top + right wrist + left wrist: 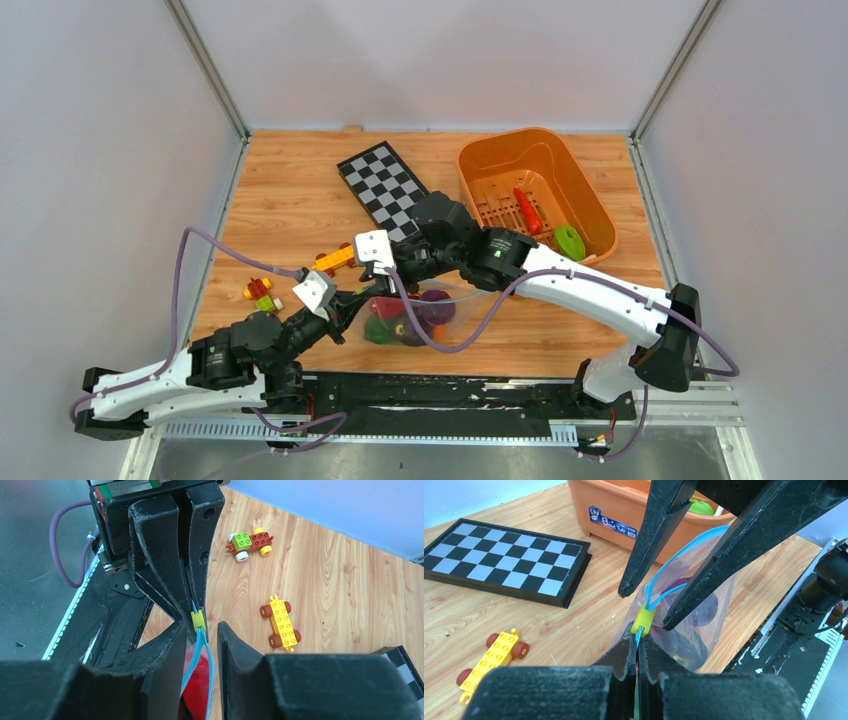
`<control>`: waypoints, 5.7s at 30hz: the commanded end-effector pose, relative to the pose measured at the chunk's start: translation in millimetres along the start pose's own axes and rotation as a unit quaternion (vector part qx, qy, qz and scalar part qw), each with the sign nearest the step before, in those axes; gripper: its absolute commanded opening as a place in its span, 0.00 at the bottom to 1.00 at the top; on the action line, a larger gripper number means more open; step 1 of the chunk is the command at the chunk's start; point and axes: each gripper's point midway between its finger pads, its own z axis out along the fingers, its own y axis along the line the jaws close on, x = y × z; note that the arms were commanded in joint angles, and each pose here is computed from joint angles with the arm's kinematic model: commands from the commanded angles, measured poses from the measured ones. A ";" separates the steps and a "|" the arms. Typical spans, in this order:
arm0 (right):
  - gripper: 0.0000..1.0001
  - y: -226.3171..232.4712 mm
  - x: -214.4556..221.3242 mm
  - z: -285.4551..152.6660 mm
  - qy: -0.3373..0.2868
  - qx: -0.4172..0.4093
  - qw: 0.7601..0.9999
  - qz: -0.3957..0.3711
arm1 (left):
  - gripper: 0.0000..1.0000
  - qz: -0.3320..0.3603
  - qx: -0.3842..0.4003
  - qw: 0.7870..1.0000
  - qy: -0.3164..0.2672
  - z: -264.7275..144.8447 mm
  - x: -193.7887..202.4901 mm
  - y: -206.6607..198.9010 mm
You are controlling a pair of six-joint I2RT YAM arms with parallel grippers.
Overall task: Place the food in the zip-top bag and seal the zipper
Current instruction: Zip the zipper food storage bag at the center of the board.
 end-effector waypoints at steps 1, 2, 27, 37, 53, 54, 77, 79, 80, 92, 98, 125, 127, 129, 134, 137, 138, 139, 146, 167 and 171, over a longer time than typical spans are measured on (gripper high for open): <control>0.32 2.8 -12.6 -1.9 -0.020 -0.007 1.000 -0.018 | 0.00 -0.012 0.004 1.000 -0.022 2.8 -12.7 -3.2; 0.33 2.8 -12.1 -1.7 -0.020 -0.006 1.000 -0.018 | 0.00 -0.012 0.004 1.000 -0.023 2.7 -13.0 -3.1; 0.36 0.2 -3.6 6.7 -0.010 -0.012 1.000 -0.019 | 0.00 -0.011 0.011 1.000 -0.024 2.5 -13.9 -5.3; 0.28 2.7 -10.3 2.2 -0.024 -0.011 0.999 -0.027 | 0.00 -0.009 0.007 1.000 -0.021 2.3 -11.4 -3.7; 0.31 3.8 -15.7 -0.9 -0.034 -0.008 0.999 -0.028 | 0.00 -0.007 0.004 1.000 -0.016 2.8 -10.2 -3.0; 0.31 4.0 -15.6 -0.5 -0.035 -0.009 0.999 -0.028 | 0.00 -0.007 0.004 1.000 -0.016 3.0 -9.8 -3.3; 0.00 -0.7 -2.0 -0.5 -0.025 0.019 0.999 -0.022 | 0.00 0.004 -0.017 1.000 -0.009 3.1 -7.1 4.7; 0.00 -0.1 -0.7 -1.7 -0.023 0.021 0.999 -0.021 | 0.00 0.003 -0.019 1.000 -0.010 2.4 -8.0 5.6; 0.00 -0.4 -1.2 -2.8 -0.023 0.023 0.999 -0.022 | 0.00 0.003 -0.021 1.000 -0.009 1.7 -7.8 6.6; 0.00 1.3 16.1 -11.2 0.011 0.038 0.999 -0.017 | 0.00 -0.007 -0.022 1.000 -0.016 -2.7 -9.6 9.2; 0.00 1.3 21.9 -11.7 0.021 0.040 0.999 -0.016 | 0.00 -0.008 -0.022 1.000 -0.014 -3.5 -9.0 9.8; 0.00 5.9 31.5 -27.3 0.036 0.064 0.997 0.003 | 0.52 0.013 0.077 0.997 -0.019 7.1 -8.7 -30.9; 0.00 6.7 31.2 -27.4 0.037 0.063 0.997 0.004 | 0.49 0.013 0.083 0.996 -0.024 8.5 -9.5 -33.7; 0.00 6.9 31.1 -28.4 0.036 0.064 0.997 0.003 | 0.40 0.015 0.075 0.997 -0.022 9.1 -7.6 -30.8; 0.00 6.8 32.3 -30.4 0.038 0.067 0.997 0.001 | 0.15 0.018 0.055 0.998 -0.012 6.6 -4.3 -21.6; 0.00 7.2 32.6 -30.7 0.036 0.069 0.997 0.001 | 0.04 0.019 0.050 0.999 -0.013 6.1 -4.9 -19.2; 0.00 6.8 33.7 -30.7 0.038 0.071 0.997 0.001 | 0.01 0.019 0.045 0.999 -0.012 6.1 -4.7 -17.6; 0.00 5.5 35.4 -31.6 0.041 0.076 0.996 0.002 | 0.00 0.018 0.037 0.999 -0.012 6.2 -4.7 -14.9; 0.00 0.1 49.2 -44.9 0.062 0.124 0.990 0.017 | 0.00 0.003 -0.020 1.000 -0.013 1.8 -3.3 7.0; 0.00 14.9 69.1 -101.3 0.082 0.204 0.975 0.025 | 0.00 -0.034 -0.083 0.995 -0.046 -13.7 -10.7 37.0; 0.00 14.2 75.4 -117.4 0.096 0.236 0.966 0.033 | 0.00 -0.039 -0.096 0.993 -0.050 -14.8 -12.8 41.4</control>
